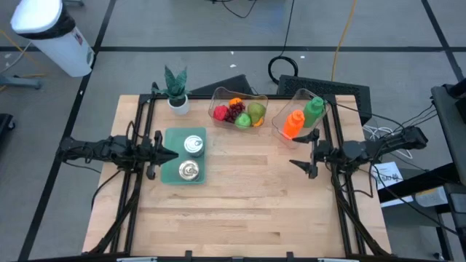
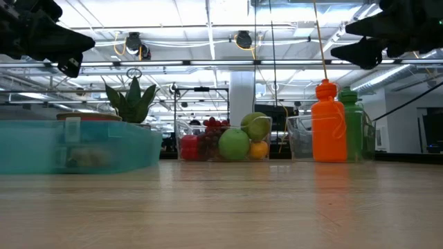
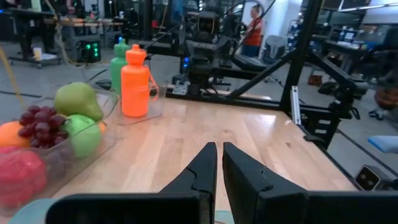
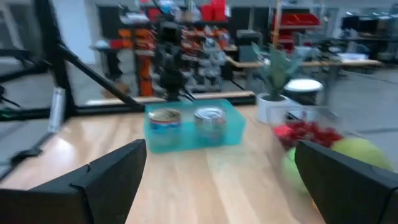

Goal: Pick & Place Food Item
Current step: Return to Home Position

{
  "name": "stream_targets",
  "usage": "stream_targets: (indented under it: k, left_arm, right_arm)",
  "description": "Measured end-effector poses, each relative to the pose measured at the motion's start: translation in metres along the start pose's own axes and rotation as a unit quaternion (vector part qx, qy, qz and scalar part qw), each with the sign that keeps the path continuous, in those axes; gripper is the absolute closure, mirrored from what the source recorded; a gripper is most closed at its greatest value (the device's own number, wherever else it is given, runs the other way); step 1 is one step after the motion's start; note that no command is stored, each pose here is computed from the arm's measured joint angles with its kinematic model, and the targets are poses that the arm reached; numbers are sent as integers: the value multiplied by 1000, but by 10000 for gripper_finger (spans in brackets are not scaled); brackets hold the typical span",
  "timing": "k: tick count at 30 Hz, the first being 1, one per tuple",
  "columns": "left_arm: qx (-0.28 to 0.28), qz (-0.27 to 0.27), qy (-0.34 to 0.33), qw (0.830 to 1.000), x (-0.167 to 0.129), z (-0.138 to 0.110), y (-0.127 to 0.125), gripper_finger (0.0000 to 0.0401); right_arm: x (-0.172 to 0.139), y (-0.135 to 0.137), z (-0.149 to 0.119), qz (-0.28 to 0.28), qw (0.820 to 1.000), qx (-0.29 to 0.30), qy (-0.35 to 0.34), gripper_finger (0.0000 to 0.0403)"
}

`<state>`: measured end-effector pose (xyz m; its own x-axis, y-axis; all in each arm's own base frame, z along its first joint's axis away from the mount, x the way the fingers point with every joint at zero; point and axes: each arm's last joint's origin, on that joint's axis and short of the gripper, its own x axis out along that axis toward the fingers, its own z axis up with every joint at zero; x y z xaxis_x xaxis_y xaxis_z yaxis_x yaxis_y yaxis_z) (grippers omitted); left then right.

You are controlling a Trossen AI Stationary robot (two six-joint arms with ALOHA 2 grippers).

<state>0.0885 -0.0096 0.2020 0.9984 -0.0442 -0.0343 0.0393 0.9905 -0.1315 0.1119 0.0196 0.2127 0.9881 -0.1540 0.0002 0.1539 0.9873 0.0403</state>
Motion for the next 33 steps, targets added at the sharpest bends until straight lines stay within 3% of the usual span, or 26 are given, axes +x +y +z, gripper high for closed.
stream_targets:
  k: [9, 17, 29, 33]
  left_arm:
    - [17, -9, -11, 1000, -3, 1, 0, 368]
    - [21, -37, 7, 999, -3, -2, -2, 368]
    - [21, -40, -12, 999, -3, 2, -2, 368]
    - [22, -40, -8, 999, -3, 1, -2, 368]
  right_arm:
    - [1, -1, -27, 7, 998, 17, -61, 8]
    - [-3, -16, -17, -34, 995, -61, -67, 8]
    - [-8, -26, -26, 51, 995, 0, -86, 8]
    - [-8, -26, -29, 40, 997, -1, -70, 8]
